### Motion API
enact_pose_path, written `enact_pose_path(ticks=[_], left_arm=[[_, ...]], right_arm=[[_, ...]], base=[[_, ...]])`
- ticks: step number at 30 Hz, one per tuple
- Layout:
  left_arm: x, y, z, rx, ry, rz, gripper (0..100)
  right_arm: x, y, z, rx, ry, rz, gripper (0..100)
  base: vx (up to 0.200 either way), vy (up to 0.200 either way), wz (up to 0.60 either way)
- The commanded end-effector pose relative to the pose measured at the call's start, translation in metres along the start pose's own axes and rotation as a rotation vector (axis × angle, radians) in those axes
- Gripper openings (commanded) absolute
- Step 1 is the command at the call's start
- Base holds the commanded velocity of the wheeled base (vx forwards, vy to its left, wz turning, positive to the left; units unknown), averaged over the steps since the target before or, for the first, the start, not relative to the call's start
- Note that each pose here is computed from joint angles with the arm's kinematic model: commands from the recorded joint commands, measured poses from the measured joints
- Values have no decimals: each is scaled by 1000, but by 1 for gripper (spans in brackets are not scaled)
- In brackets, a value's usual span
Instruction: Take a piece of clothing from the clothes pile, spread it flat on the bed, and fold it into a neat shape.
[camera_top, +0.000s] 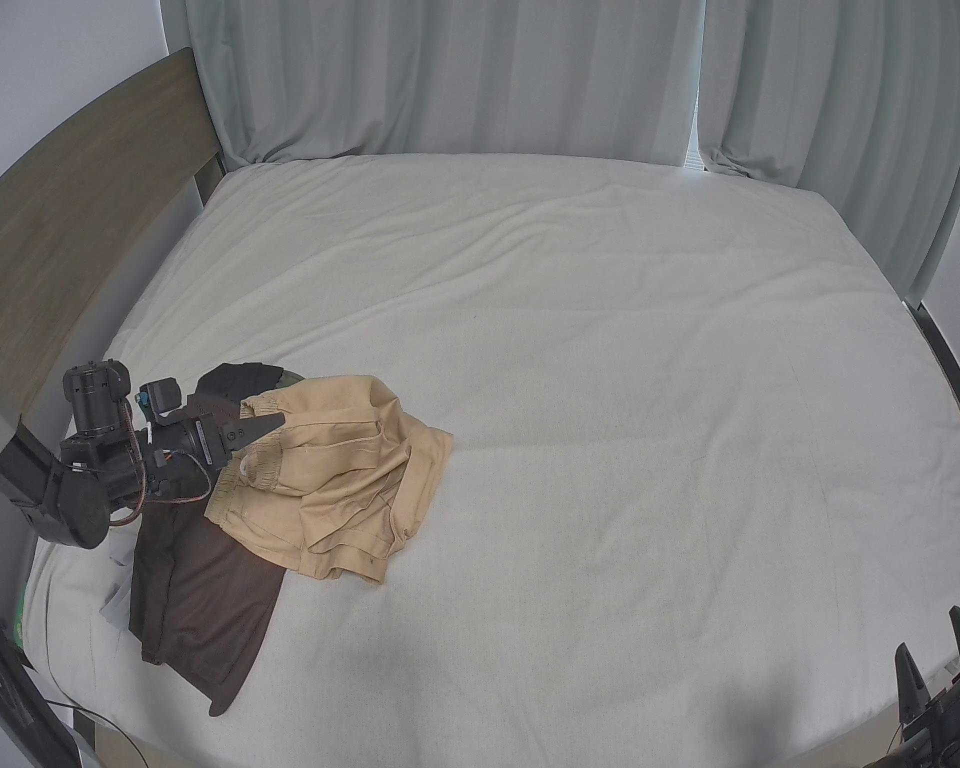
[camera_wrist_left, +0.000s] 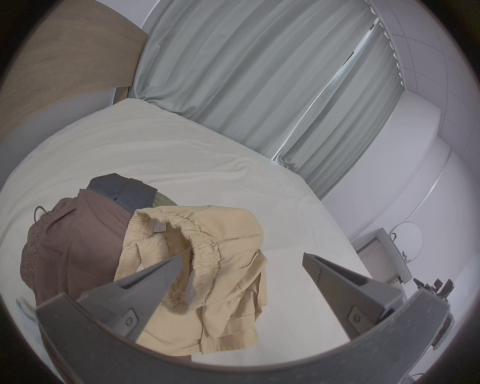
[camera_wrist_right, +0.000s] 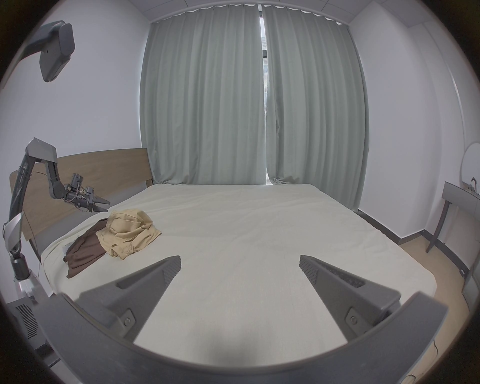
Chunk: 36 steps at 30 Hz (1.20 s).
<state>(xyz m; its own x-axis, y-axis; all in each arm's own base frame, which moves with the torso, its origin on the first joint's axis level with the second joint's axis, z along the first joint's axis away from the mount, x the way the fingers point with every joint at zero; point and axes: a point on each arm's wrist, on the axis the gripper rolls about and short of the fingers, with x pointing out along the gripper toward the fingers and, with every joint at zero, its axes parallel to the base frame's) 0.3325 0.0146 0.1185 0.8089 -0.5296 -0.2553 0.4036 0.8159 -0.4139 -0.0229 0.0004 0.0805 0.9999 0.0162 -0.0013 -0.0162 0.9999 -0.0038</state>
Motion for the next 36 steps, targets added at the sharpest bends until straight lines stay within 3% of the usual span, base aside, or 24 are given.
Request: enact_pose_path(ticks=[1, 9, 21, 36], left_arm=[[9, 7, -2, -10, 13, -3, 100], [25, 16, -8, -18, 32, -10, 100], [39, 2, -17, -13, 69, -62, 100], [53, 9, -25, -11, 75, -68, 100]], right_arm=[[0, 0, -5, -1, 0, 1, 100], [0, 0, -5, 1, 0, -1, 100], [0, 0, -5, -1, 0, -1, 100], [0, 0, -5, -1, 0, -1, 100]], base=[[0, 0, 0], [0, 0, 0], [0, 0, 0], [0, 0, 0]])
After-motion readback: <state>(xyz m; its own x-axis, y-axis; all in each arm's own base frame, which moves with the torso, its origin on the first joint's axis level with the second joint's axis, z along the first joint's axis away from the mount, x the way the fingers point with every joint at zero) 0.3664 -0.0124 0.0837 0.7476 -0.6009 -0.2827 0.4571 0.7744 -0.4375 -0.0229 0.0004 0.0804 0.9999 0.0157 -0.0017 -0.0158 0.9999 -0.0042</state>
